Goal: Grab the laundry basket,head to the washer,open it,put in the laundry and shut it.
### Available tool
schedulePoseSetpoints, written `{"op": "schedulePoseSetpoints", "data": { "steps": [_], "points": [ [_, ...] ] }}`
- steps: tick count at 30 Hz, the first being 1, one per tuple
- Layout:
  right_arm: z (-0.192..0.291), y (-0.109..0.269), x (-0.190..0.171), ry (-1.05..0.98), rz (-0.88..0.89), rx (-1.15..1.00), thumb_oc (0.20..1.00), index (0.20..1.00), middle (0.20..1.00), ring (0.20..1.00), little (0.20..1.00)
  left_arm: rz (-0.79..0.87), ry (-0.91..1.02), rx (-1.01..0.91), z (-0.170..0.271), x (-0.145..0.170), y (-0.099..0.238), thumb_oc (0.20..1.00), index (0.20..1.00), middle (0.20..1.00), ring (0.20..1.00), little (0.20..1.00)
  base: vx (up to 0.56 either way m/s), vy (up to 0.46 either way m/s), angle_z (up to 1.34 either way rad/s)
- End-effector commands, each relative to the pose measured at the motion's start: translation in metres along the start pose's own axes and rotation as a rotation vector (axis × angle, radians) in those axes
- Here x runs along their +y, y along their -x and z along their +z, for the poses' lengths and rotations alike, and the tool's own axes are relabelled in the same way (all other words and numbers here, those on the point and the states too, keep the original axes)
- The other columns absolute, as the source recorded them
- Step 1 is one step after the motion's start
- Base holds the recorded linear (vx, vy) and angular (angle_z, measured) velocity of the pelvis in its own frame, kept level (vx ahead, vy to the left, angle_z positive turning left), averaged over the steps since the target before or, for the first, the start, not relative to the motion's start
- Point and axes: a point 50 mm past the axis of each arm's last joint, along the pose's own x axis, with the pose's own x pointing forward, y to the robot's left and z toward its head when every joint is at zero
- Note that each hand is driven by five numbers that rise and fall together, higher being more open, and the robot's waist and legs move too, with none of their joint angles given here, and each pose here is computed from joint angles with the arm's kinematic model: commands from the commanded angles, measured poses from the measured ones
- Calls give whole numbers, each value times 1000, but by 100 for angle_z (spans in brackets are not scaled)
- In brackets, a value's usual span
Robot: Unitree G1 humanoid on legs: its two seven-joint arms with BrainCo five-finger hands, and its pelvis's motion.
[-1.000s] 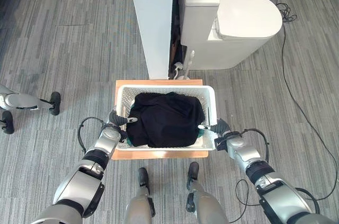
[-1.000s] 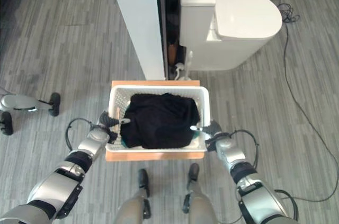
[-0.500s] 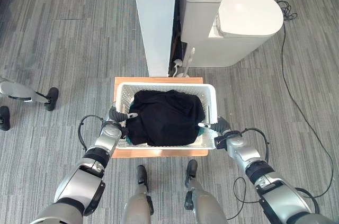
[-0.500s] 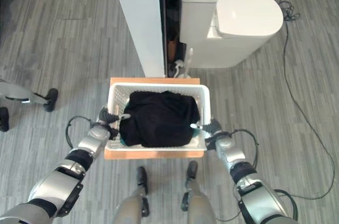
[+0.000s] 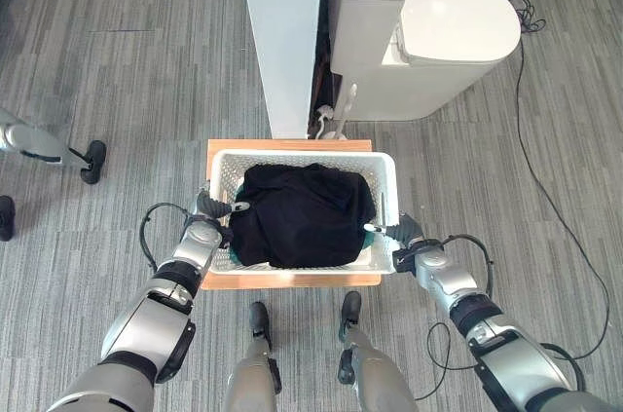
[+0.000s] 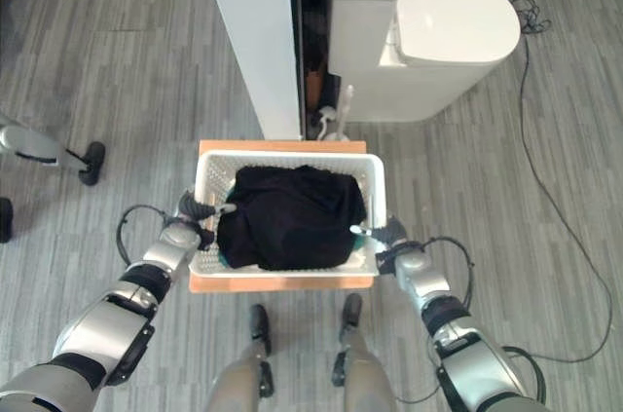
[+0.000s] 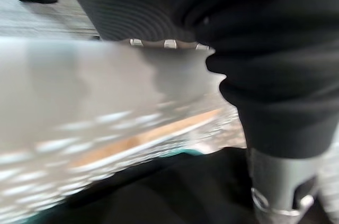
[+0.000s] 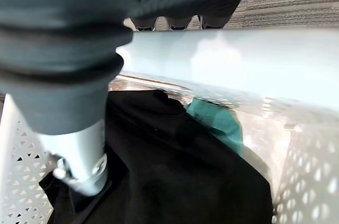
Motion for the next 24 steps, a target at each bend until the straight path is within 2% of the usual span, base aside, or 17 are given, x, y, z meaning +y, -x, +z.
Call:
{"op": "schedulePoseSetpoints", "data": {
  "steps": [1,2,3,4,5,17,24],
  "points": [
    [36,-9,19,5,79,-94,567,567,567,567,567,-96,-82,1,12,-31,4,784,784,784,784,784,0,0,0],
    [36,-9,19,5,79,-94,523,523,523,523,523,-96,-82,1,12,-31,4,617,617,617,617,617,0,0,0],
    [35,-9,21,3,84,-89,498,498,498,498,498,-98,-86,21,8,-31,4,564,564,564,564,564,0,0,0],
    [35,-10,23,3,93,-84,253,253,253,253,253,-111,-88,40,3,-32,5,329,329,329,329,329,0,0,0],
    [34,-10,23,-3,99,-81,200,200,200,200,200,-115,-84,51,0,-33,5,200,200,200,200,200,0,0,0],
    [27,-6,31,-109,135,-86,200,200,200,200,200,-142,45,-43,20,-43,9,200,200,200,200,200,0,0,0],
    [-5,15,21,-309,117,-90,200,200,200,200,200,-263,279,-199,37,-62,31,200,200,200,200,200,26,-20,0]
  ]
}}
